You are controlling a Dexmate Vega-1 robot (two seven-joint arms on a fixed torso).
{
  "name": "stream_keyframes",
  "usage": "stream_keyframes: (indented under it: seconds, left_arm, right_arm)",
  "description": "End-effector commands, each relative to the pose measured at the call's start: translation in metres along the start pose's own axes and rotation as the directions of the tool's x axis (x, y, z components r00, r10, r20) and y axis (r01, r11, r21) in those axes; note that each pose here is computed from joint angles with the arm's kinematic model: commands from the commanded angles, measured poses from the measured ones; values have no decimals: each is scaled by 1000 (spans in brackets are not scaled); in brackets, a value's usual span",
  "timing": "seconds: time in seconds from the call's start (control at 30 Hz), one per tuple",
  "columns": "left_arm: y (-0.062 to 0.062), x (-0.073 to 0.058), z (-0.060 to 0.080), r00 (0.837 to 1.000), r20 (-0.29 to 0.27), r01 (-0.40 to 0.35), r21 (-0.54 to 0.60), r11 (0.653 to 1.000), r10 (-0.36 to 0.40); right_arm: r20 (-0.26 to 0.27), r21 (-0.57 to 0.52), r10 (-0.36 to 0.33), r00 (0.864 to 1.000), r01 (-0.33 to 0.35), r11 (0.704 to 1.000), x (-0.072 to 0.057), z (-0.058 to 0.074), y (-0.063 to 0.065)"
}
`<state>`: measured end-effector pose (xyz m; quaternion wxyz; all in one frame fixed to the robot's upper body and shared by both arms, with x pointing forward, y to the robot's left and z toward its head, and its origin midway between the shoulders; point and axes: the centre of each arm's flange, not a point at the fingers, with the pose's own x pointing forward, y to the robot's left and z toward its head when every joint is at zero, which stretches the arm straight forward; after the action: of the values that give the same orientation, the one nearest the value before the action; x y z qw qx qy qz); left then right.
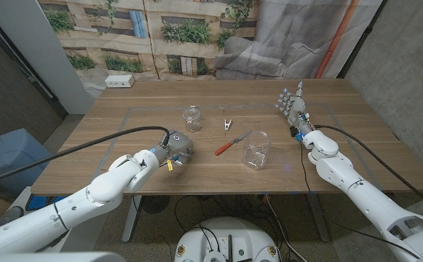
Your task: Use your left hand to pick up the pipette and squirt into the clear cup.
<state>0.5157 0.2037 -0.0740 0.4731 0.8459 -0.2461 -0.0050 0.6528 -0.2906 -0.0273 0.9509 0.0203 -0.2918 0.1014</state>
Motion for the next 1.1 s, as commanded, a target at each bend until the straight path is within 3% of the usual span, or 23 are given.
stream_keyframes:
  seconds: [0.03, 1.1]
  left_arm:
    - [0, 3, 5, 1000, 6, -10, -2, 1000, 10]
    - [-8, 2, 7, 1000, -7, 5, 7, 1000, -5]
  right_arm:
    - [0, 0, 0, 1000, 0, 1000, 0, 0, 0]
    - [0, 0, 0, 1000, 0, 1000, 0, 0, 0]
